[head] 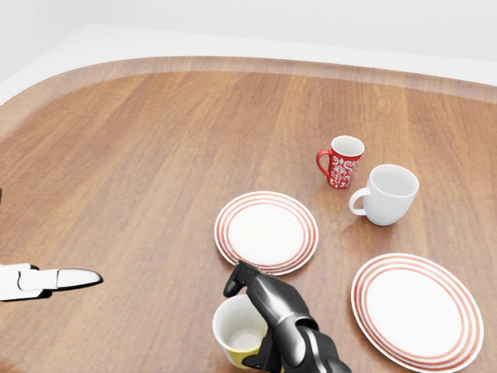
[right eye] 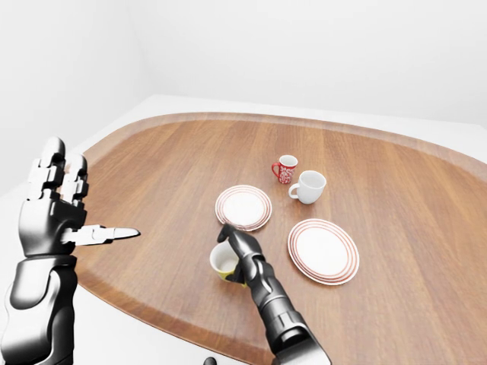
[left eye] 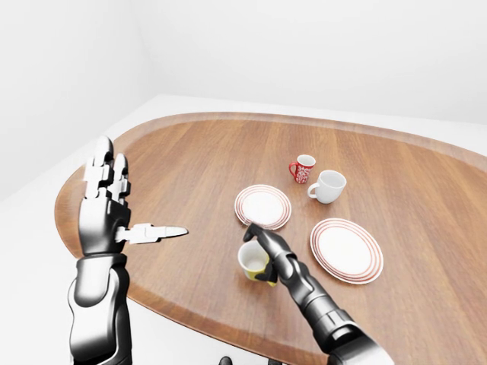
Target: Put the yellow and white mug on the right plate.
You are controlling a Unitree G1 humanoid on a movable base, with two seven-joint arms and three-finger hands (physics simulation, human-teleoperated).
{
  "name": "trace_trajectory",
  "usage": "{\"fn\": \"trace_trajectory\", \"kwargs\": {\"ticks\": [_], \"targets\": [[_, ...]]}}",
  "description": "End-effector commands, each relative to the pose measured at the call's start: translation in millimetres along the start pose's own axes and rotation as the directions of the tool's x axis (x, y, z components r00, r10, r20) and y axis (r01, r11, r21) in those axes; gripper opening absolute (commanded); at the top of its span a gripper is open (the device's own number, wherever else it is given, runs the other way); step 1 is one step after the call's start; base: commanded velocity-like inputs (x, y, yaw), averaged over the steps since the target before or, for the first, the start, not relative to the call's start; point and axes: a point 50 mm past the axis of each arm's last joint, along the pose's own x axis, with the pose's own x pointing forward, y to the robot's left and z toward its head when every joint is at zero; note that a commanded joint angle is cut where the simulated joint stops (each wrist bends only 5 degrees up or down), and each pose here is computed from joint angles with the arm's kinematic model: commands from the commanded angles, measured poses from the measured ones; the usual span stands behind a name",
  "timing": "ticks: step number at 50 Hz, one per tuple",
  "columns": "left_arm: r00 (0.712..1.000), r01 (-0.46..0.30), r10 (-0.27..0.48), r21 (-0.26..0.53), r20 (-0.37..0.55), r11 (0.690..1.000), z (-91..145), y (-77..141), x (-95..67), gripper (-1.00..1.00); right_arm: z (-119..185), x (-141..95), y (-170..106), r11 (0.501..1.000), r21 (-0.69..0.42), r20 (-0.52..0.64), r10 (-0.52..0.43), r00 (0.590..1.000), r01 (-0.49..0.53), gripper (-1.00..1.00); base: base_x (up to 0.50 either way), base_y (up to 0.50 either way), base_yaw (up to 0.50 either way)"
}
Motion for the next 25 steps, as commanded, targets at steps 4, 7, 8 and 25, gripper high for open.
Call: {"fn": "trace_trajectory", "kwargs": {"ticks": [4, 7, 8, 25], "targets": [[1.0, -0.001, 0.001, 0.0, -0.001, 1.0, 0, 0, 0.2, 1.0, 12, 1, -33, 0.996, 0.018, 0.067, -0.089, 0.994, 0.088, -1.0, 0.0, 0.0, 0.0], [1.0, 0.001, -0.001, 0.001, -0.001, 1.0, 0, 0, 0.0, 1.0, 17, -1, -43, 0.994, 0.027, 0.097, -0.105, 0.99, 0.103, -1.0, 0.0, 0.0, 0.0], [1.0, 0.0, 0.0, 0.0, 0.001, 1.0, 0, 0, 0.4, 1.0, 19, -1, -49, 0.993, 0.03, 0.101, -0.116, 0.988, 0.113, -1.0, 0.0, 0.0, 0.0], [1.0, 0.0, 0.0, 0.002, -0.001, 1.0, 0, 0, 0.6, 1.0, 5, -7, -102, 0.976, 0.058, 0.052, -0.214, 0.975, 0.211, -1.0, 0.0, 0.0, 0.0]]}}
